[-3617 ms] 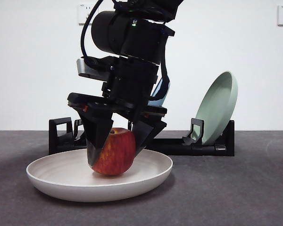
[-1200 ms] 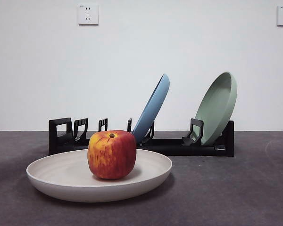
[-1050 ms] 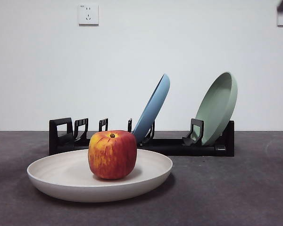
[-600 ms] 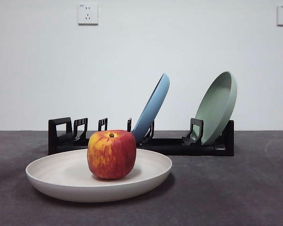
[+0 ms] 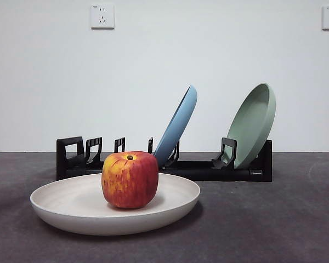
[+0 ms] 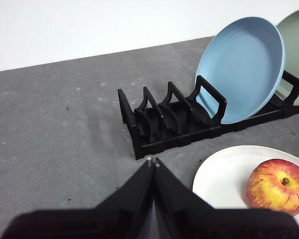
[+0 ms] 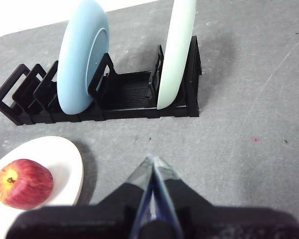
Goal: Take the yellow plate from the plate rack,put the plate on the table,take the apple from the table,put the apple in the plate
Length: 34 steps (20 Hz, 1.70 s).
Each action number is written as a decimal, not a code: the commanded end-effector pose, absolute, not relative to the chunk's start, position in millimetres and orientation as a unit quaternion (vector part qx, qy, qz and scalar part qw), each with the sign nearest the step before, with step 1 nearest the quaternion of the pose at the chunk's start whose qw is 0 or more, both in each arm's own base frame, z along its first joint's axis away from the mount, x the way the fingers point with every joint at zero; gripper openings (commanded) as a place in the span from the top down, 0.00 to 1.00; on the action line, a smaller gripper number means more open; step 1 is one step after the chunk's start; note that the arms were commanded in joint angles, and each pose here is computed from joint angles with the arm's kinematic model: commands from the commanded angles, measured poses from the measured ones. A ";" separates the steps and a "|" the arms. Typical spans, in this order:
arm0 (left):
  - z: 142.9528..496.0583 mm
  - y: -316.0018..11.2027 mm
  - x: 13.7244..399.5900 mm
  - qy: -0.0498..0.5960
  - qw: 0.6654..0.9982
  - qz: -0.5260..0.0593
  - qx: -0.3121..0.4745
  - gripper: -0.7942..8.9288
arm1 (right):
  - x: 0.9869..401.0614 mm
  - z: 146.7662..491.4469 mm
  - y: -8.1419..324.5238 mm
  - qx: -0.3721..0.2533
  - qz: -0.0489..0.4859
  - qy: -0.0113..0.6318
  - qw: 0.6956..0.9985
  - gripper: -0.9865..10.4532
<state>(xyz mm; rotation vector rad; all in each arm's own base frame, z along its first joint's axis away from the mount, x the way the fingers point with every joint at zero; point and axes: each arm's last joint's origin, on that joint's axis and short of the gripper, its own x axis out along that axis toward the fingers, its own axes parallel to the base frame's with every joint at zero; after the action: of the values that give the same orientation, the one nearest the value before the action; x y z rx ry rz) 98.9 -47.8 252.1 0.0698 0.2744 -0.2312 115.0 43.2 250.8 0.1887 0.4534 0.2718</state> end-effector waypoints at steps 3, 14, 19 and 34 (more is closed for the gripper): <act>251.5 -47.2 98.7 0.137 0.984 -0.113 0.031 0.92 | 115.2 250.2 43.3 0.099 0.132 0.222 0.961 0.91; 206.6 -3.1 88.2 0.033 0.999 -0.013 0.003 0.92 | 115.1 250.1 43.3 0.099 0.132 0.223 0.961 0.91; 163.6 0.7 95.0 0.046 0.999 0.012 0.002 0.92 | 115.1 250.1 43.3 0.099 0.132 0.223 0.961 0.91; 146.7 0.7 96.0 0.092 0.996 0.012 -0.011 0.92 | 115.1 250.1 43.3 0.099 0.132 0.223 0.961 0.91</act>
<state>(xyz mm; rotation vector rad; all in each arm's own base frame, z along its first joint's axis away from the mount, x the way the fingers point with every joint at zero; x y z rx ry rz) 95.5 0.4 151.0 -0.0106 0.1744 0.0205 114.9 43.2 250.8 0.1914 0.4538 0.2712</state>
